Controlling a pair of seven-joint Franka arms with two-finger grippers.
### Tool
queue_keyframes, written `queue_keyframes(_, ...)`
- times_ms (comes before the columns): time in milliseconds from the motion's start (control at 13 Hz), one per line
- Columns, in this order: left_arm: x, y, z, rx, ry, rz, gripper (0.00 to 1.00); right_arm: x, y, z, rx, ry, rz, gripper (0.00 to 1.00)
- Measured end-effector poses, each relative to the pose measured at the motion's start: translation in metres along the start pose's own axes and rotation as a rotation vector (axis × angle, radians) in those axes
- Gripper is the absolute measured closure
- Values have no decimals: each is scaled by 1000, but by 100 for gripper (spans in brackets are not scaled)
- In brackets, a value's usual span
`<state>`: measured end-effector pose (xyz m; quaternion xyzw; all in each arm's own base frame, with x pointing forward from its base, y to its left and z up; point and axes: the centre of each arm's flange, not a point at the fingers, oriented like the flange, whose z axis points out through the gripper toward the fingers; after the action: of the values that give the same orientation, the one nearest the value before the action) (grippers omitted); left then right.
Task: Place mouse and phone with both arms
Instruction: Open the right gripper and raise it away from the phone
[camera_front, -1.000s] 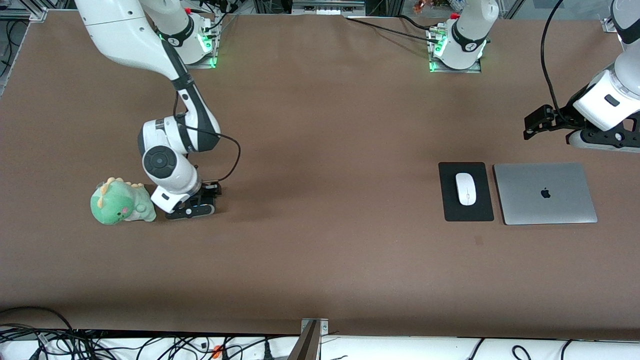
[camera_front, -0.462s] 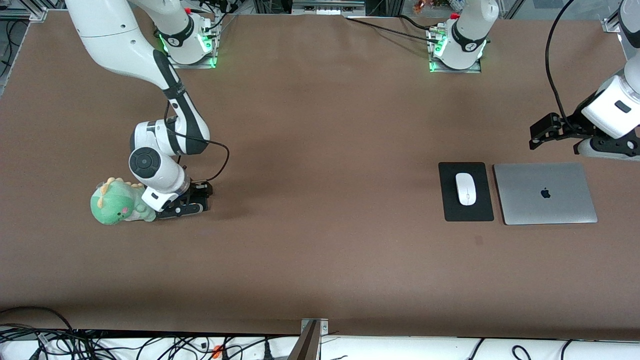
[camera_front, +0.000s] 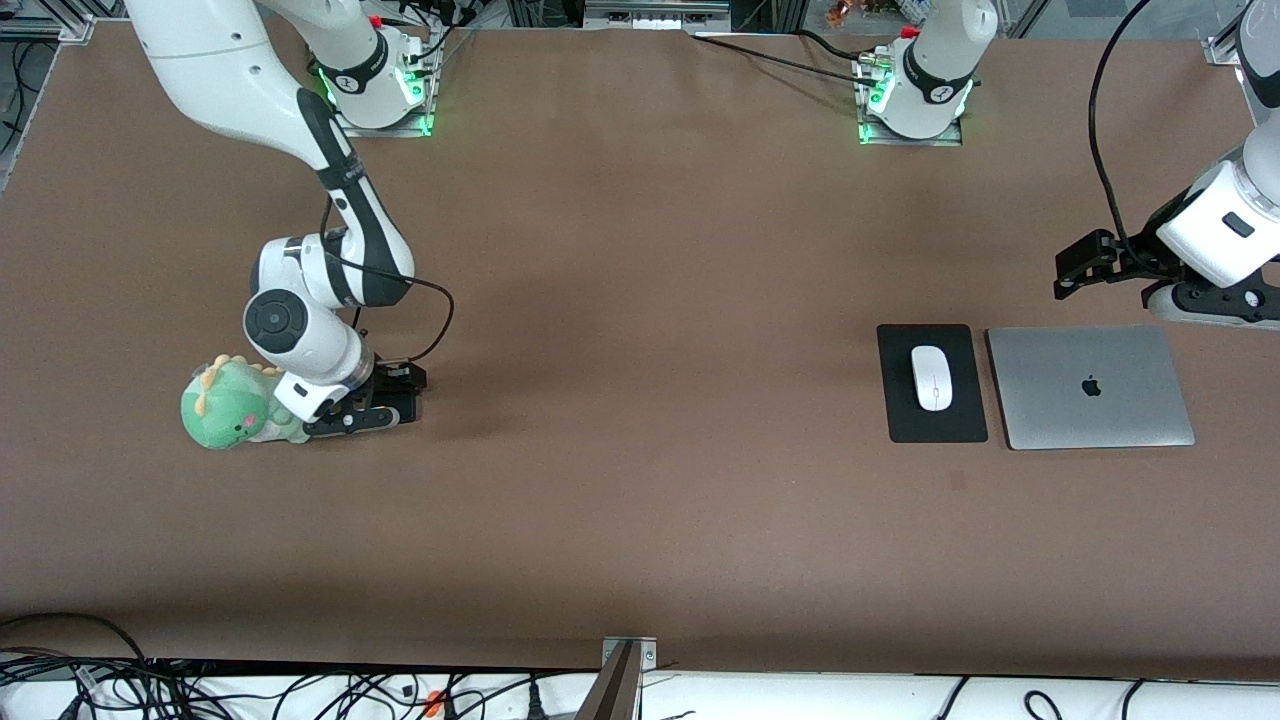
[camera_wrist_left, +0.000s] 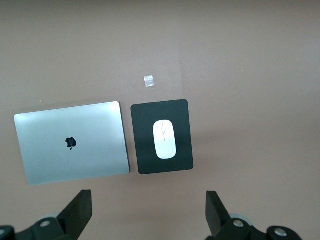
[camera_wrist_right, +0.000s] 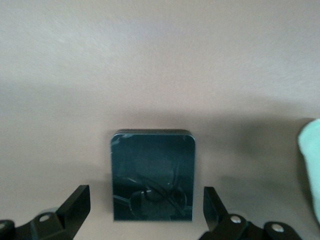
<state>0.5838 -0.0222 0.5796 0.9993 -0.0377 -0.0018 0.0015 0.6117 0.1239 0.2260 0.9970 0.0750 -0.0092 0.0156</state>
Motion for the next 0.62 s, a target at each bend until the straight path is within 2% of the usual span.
queue_keyframes(231, 0, 0, 0, 0, 0, -2, 0, -7, 5, -96, 43, -4, 29, 0)
queue_keyframes(615, 0, 0, 0, 0, 0, -5, 0, -60, 36, -248, 94, -34, 92, 0)
